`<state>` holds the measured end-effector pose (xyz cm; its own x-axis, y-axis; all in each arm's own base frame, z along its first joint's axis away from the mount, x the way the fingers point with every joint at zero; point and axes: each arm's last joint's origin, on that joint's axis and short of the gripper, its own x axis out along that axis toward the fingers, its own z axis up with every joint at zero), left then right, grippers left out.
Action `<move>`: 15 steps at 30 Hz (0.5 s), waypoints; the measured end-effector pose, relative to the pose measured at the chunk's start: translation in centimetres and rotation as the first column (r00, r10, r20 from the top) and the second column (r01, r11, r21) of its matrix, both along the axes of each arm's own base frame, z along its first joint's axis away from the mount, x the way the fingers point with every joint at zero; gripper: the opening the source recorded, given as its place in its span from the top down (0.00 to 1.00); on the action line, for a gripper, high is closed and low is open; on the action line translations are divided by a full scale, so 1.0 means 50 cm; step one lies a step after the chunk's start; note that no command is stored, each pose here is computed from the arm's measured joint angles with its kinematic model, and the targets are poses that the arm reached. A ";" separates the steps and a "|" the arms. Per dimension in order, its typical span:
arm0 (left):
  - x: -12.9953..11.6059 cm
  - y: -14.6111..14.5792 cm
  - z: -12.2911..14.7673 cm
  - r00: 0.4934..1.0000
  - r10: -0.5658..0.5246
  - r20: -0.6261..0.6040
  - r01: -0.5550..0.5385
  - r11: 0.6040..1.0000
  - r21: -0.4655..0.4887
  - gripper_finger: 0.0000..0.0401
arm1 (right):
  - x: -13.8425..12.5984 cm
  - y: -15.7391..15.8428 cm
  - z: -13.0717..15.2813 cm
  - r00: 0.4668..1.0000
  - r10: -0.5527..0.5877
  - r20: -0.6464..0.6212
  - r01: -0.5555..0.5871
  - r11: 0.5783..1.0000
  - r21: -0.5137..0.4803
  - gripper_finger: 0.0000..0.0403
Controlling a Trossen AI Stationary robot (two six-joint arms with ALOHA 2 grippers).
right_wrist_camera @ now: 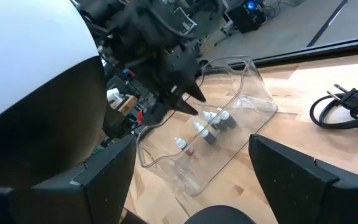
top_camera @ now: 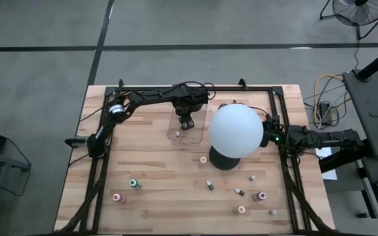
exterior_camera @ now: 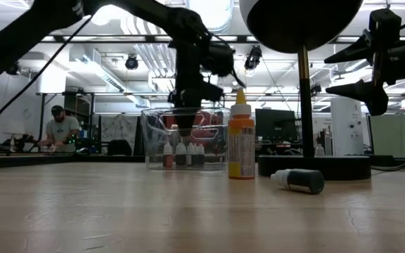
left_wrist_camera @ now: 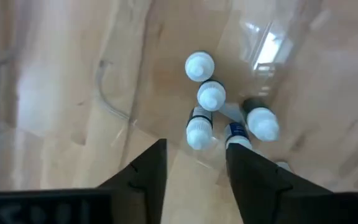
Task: Pick & Place food coloring
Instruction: Put the large green food coloring bottle into the transparent bin
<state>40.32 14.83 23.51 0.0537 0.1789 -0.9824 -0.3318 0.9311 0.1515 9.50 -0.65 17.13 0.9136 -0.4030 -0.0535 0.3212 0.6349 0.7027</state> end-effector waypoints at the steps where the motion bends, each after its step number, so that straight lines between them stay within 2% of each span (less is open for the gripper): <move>1: -0.003 -0.002 0.011 1.000 -0.001 0.015 0.001 1.000 0.005 0.62 | 0.000 0.000 0.000 1.000 0.000 0.000 0.000 1.000 0.000 0.25; 8: -0.037 -0.022 0.099 0.993 -0.016 0.118 0.014 1.000 0.014 0.46 | 0.000 0.000 0.000 1.000 0.000 0.001 0.000 1.000 0.000 0.25; 15: -0.075 -0.079 0.194 0.970 -0.038 0.240 0.029 0.999 0.040 0.44 | 0.000 0.000 0.000 1.000 0.000 0.001 0.000 1.000 0.000 0.25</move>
